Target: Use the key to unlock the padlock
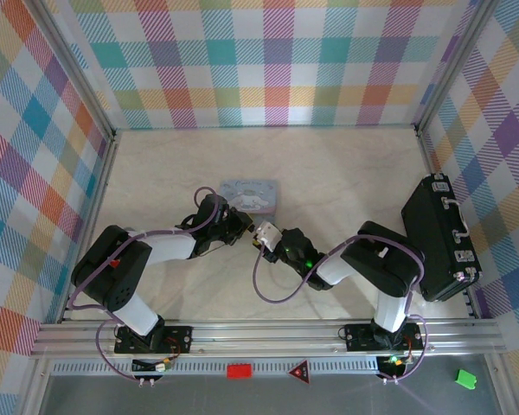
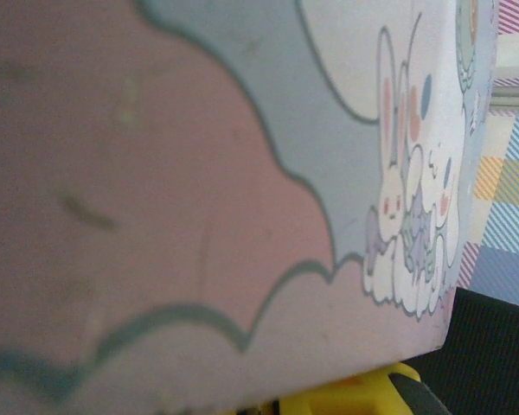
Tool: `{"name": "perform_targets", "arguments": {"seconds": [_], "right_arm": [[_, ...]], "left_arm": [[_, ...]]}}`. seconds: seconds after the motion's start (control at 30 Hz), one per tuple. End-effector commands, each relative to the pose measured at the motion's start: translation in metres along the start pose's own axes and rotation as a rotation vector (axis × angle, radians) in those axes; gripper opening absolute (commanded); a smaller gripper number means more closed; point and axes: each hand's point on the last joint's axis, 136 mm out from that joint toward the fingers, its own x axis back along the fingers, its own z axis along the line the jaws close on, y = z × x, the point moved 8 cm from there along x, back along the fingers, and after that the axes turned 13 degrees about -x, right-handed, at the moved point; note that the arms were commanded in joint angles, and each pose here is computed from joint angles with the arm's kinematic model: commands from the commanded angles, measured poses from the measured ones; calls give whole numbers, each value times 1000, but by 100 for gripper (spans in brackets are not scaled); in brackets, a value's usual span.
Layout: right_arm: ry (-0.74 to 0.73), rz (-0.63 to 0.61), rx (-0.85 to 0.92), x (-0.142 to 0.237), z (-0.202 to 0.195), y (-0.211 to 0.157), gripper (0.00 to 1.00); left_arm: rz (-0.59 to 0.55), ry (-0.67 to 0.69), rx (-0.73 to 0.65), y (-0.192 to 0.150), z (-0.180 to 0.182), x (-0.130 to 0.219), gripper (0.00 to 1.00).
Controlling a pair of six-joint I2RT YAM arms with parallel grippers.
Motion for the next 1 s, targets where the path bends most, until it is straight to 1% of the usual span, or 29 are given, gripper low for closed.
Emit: {"name": "perform_targets", "arguments": {"seconds": [0.0, 0.07, 0.33, 0.5, 0.57, 0.67, 0.8, 0.97], "right_arm": [[-1, -46, -3, -7, 3, 9, 32], [-10, -46, -5, -8, 2, 8, 29], [-18, -44, -4, -10, 2, 6, 23], [-26, -39, -11, -10, 1, 5, 17], [-26, -33, -19, -10, 1, 7, 13], [-10, -29, -67, -7, 1, 12, 9], [28, -1, -158, -6, 4, 23, 9], [-2, 2, -264, -7, 1, 25, 7]], "left_arm": [[21, -54, 10, -4, -10, 4, 8], [21, -57, 11, -5, -11, 5, 8], [20, -58, 18, -6, -9, 5, 8], [19, -61, 16, -6, -10, 5, 8], [18, -61, 16, -6, -10, 5, 8], [18, -66, 15, -7, -11, 5, 8], [16, -73, 13, -7, -13, 5, 8], [15, -81, 13, -6, -14, 5, 8]]}}
